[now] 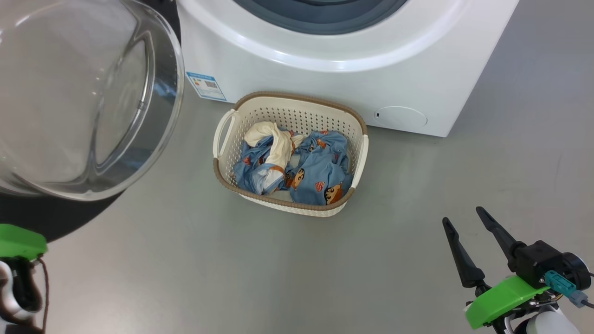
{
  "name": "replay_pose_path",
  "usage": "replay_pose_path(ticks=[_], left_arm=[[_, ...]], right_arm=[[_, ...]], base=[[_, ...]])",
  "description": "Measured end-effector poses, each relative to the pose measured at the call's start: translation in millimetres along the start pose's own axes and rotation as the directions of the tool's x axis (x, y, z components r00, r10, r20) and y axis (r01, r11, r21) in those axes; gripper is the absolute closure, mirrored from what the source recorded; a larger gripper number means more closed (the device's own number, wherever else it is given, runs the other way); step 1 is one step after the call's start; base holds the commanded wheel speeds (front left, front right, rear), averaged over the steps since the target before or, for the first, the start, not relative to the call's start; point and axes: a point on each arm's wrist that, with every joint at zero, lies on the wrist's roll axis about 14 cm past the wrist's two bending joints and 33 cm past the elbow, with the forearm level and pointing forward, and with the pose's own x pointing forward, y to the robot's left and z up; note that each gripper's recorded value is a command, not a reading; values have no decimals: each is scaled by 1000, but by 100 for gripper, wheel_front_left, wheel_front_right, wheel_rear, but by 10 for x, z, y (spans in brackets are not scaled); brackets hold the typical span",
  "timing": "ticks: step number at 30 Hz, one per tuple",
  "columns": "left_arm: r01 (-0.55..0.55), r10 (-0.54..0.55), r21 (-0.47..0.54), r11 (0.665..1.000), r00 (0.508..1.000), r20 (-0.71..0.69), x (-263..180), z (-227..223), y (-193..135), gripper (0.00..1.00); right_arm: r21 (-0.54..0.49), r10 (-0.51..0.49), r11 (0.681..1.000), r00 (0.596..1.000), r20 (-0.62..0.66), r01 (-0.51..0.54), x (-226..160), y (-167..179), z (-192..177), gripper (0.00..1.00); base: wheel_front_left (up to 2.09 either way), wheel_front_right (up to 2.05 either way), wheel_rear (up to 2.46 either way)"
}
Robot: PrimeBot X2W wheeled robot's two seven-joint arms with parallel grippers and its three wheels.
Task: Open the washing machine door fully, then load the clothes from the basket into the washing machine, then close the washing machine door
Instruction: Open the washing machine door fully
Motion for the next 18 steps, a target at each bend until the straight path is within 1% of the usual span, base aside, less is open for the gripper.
replay_pose_path(ticks=[10, 18], left_arm=[[-56, 56, 5, 998, 998, 7, 101, 0, 152, 100], [-58, 58, 11, 998, 998, 17, 101, 20, 183, 100]], right_arm=[[-1, 12, 1000, 1000, -13, -12, 29, 17, -24, 0], [-11, 10, 1000, 1000, 5, -10, 55, -1, 63, 0]], base=[[0, 0, 0], [0, 0, 0]])
